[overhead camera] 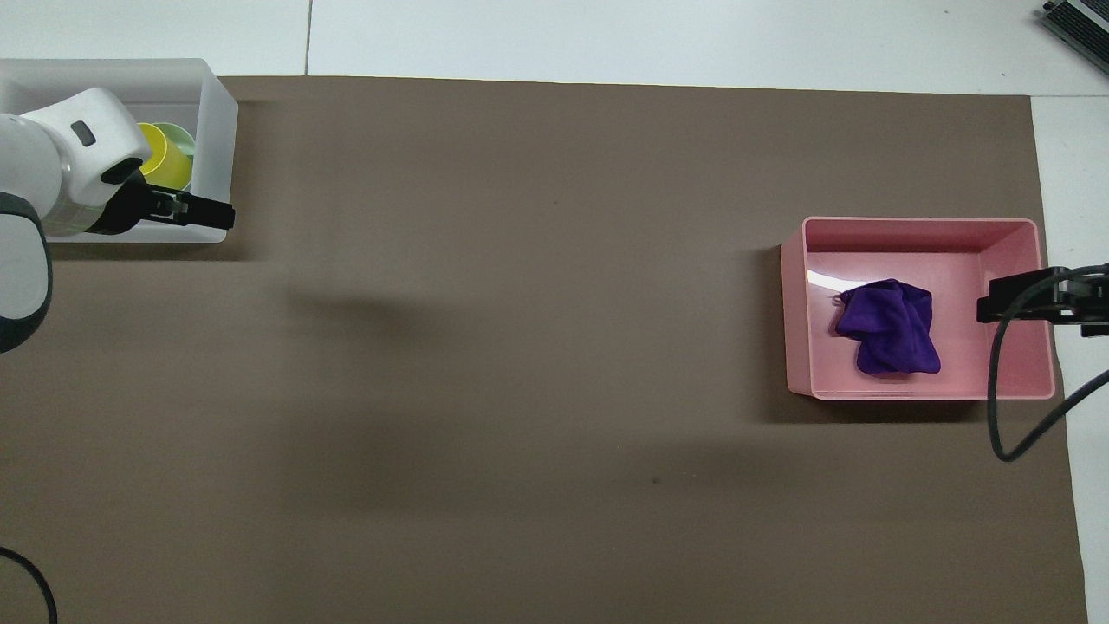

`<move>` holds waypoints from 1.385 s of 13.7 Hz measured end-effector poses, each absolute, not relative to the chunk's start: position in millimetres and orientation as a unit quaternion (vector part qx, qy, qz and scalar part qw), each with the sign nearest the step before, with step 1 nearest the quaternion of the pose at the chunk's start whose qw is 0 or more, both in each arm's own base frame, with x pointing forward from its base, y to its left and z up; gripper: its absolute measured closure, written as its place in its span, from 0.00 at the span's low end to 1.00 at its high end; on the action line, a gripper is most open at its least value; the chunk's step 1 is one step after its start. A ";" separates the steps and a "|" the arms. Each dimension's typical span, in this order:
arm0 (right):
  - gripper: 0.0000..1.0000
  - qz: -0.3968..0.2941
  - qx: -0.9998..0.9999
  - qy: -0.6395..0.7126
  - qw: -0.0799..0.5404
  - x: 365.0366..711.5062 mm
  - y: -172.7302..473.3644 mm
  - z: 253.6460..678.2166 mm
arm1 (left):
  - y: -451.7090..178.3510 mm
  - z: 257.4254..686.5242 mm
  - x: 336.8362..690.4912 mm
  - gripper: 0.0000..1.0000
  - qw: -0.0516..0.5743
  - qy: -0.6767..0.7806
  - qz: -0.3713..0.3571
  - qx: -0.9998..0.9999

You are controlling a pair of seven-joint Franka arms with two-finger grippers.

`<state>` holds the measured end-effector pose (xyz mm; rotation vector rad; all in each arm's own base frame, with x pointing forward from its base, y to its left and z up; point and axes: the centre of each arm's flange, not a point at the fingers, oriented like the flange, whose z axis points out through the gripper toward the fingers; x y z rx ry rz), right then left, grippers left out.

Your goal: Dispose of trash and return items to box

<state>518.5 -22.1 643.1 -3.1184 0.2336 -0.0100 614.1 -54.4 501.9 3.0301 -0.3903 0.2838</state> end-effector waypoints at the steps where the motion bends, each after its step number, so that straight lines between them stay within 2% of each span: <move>1: 0.00 -0.003 -0.997 0.075 0.007 518.5 -22.1 643.1 | -66.6 511.2 603.7 0.00 0.038 -0.132 0.086 0.987; 5: 0.00 -0.003 -0.997 0.075 0.007 518.5 -22.1 643.1 | -74.5 561.9 578.5 0.00 0.023 -0.145 0.078 0.986; 9: 0.00 -0.003 -0.997 0.075 0.007 518.5 -22.1 643.1 | -65.5 616.1 570.4 0.00 0.013 -0.145 0.058 0.988; 14: 0.00 -0.003 -0.997 0.075 0.007 518.5 -22.1 643.1 | -59.6 639.8 562.9 0.00 0.014 -0.142 0.030 0.989; 19: 0.00 -0.003 -0.997 0.075 0.007 518.5 -22.1 643.1 | -57.6 629.4 563.1 0.00 0.013 -0.139 0.009 0.990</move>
